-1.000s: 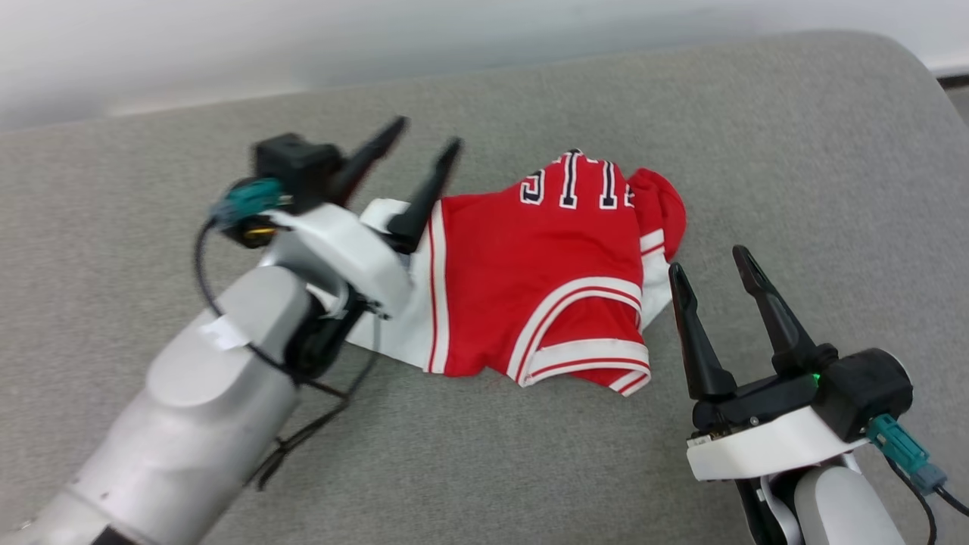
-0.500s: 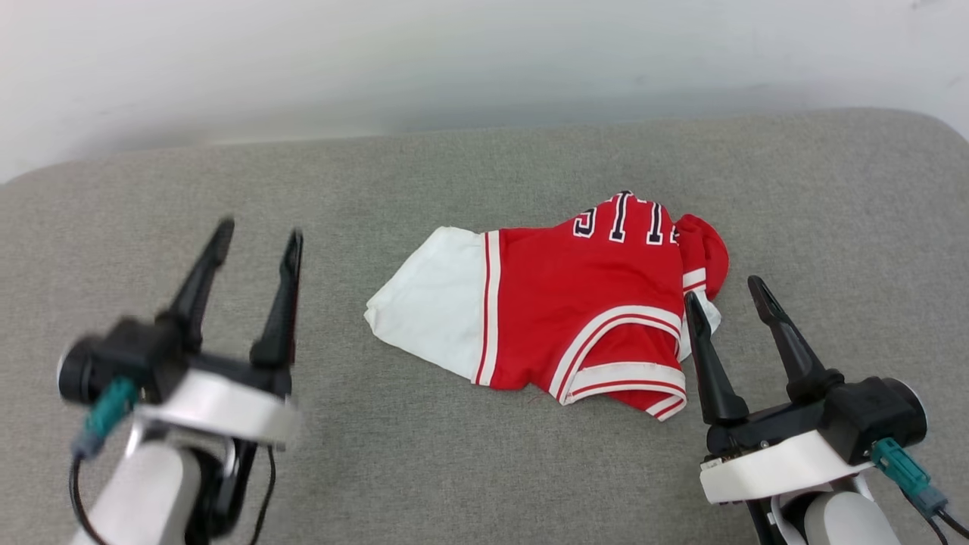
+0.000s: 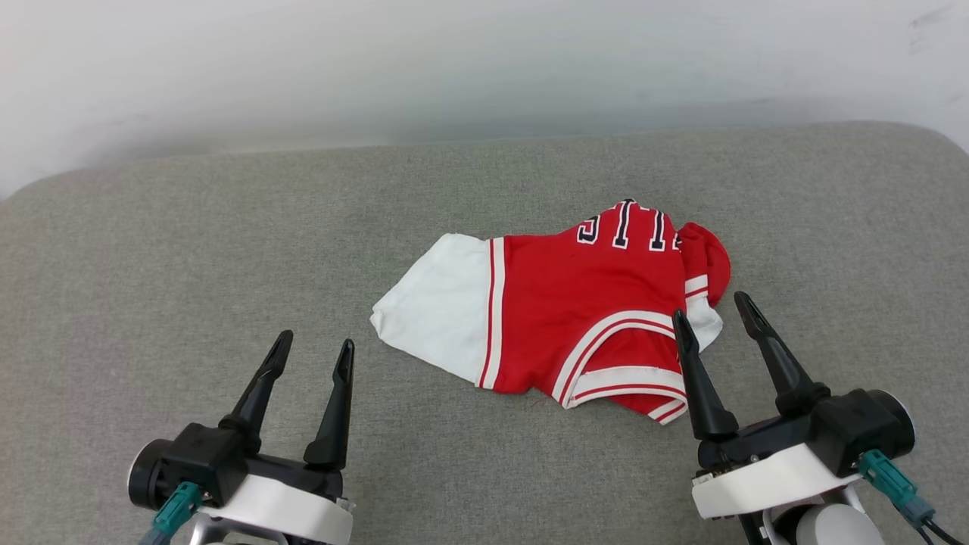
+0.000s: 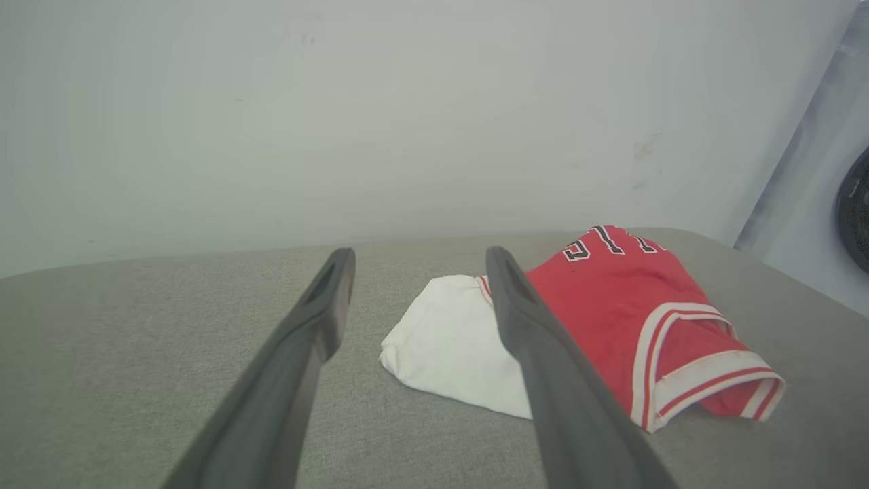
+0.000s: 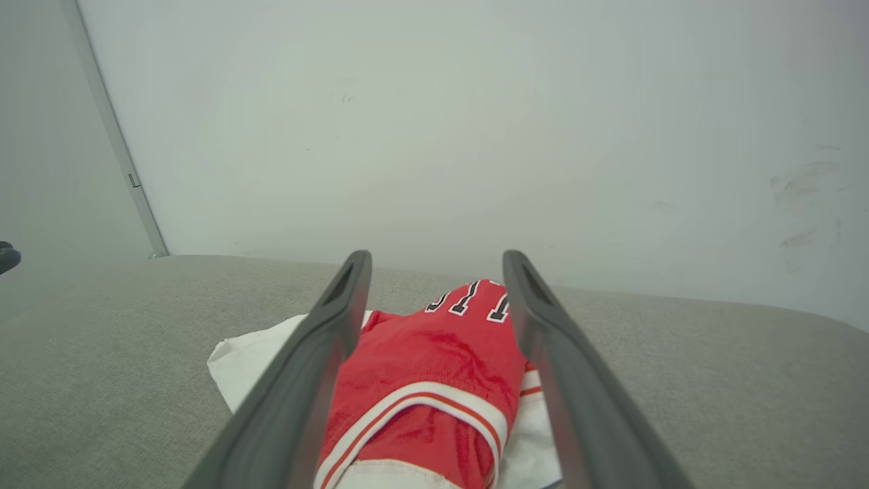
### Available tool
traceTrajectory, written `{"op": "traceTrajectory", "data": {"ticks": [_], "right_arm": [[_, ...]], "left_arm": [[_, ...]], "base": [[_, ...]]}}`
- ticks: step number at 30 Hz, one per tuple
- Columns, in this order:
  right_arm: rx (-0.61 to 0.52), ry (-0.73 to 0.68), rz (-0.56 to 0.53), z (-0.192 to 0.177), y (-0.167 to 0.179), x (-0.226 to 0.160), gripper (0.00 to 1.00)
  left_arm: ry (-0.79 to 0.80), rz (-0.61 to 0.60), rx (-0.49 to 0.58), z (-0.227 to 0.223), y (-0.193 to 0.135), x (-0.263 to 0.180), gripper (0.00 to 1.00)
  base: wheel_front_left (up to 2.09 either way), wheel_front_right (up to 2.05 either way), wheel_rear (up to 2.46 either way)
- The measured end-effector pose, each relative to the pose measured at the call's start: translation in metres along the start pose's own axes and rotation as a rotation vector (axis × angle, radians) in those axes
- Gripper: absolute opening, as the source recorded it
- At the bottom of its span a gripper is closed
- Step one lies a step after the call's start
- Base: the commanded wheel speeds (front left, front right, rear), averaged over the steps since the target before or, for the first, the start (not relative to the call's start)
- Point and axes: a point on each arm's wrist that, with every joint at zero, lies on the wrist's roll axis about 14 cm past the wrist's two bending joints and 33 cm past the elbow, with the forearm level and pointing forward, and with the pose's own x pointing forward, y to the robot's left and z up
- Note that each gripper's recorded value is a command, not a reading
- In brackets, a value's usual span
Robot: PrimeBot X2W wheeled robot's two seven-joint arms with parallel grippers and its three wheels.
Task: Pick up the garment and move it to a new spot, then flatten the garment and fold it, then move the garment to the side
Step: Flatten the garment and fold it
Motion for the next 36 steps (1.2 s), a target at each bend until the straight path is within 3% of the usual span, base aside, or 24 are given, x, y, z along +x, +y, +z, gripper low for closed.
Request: {"op": "traceTrajectory", "data": {"ticks": [5,11,17,19,21,28,36], "right_arm": [[0.003,0.012,-0.008,-0.005,-0.003,0.000,1.00],[0.005,0.028,-0.029,-0.012,-0.012,0.005,1.00],[0.019,0.054,-0.033,-0.025,-0.015,0.011,1.00],[0.031,0.069,-0.039,-0.033,-0.018,0.015,1.00],[0.037,0.074,-0.040,-0.035,-0.018,0.016,1.00],[0.053,0.105,-0.066,-0.049,-0.028,0.019,1.00],[0.059,0.133,-0.093,-0.060,-0.037,0.017,1.00]], "left_arm": [[0.053,-0.011,0.037,-0.018,0.003,0.001,1.00],[0.170,-0.137,0.084,-0.042,-0.012,0.034,1.00],[0.406,-0.216,0.064,-0.072,-0.018,0.069,1.00],[0.617,-0.253,0.044,-0.094,-0.016,0.082,1.00],[0.703,-0.277,0.058,-0.103,-0.017,0.081,1.00],[1.045,-0.277,0.076,-0.138,0.013,0.085,1.00],[1.178,-0.254,0.071,-0.170,0.024,0.075,1.00]], "base": [[0.00,0.00,0.00],[0.00,0.00,0.00],[0.00,0.00,0.00],[0.00,0.00,0.00],[0.00,0.00,0.00],[0.00,0.00,0.00],[0.00,0.00,0.00]]}}
